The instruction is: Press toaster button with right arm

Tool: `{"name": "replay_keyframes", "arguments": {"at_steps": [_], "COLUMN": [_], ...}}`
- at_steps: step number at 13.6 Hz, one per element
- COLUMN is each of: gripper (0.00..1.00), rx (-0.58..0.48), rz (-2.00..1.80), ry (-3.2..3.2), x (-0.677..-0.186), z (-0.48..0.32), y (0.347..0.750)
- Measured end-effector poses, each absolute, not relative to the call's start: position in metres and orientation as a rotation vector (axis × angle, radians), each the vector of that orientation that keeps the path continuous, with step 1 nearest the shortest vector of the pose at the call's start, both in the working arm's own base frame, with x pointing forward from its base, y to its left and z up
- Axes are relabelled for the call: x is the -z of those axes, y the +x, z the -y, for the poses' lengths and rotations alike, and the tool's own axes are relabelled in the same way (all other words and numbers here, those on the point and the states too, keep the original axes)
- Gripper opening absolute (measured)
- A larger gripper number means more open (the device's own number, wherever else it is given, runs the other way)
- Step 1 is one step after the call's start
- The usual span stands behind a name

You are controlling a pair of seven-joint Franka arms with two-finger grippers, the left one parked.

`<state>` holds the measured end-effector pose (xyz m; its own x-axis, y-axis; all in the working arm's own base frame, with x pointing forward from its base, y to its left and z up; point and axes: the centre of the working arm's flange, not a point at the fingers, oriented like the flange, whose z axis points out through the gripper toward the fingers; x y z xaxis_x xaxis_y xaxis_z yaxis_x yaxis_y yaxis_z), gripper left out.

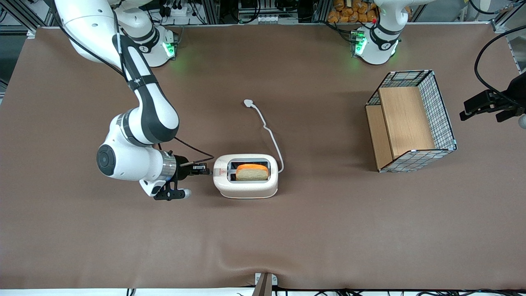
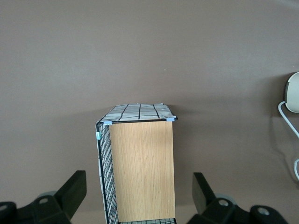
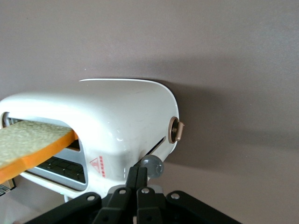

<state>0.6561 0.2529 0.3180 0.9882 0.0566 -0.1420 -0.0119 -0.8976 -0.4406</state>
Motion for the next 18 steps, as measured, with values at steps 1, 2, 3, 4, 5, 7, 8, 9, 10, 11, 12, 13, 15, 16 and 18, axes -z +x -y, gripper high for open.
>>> {"name": "replay_keyframes", "arguments": {"at_steps": [1, 2, 3, 4, 5, 7, 8, 9, 10, 11, 12, 13, 15, 16, 18], "gripper": [0.01, 0.01, 0.01, 0.01, 0.01, 0.01, 0.01, 0.01, 0.01, 0.01, 0.01, 0.01, 0.01, 0.01, 0.01], "rx": [-0.213, -0.219, -0.226, -0.230, -0.234, -0.242, -0.248, -0.251, -0.253, -0.255, -0.257, -0.259, -0.267, -0.272, -0.277], "rz": [0.035, 0.036, 0.034, 0.033, 0.031, 0.023, 0.017, 0.012, 0.007, 0.003, 0.000, -0.005, -0.027, -0.039, -0.055], "ry": [-2.679, -2.680, -2.682, -2.683, -2.684, -2.687, -2.689, -2.689, -2.691, -2.693, -2.694, -2.695, -2.684, -2.678, -2.670], "x": [-0.314, -0.309, -0.304, -0.299, -0.295, -0.287, -0.283, -0.279, -0.275, -0.271, -0.267, -0.263, -0.255, -0.252, -0.248], "z": [-0.254, -0.254, -0.253, -0.253, -0.253, -0.252, -0.250, -0.249, -0.248, -0.248, -0.248, -0.247, -0.246, -0.245, -0.244], "y": [0.656, 0.656, 0.656, 0.656, 0.656, 0.657, 0.658, 0.658, 0.658, 0.659, 0.659, 0.659, 0.659, 0.660, 0.660]}}
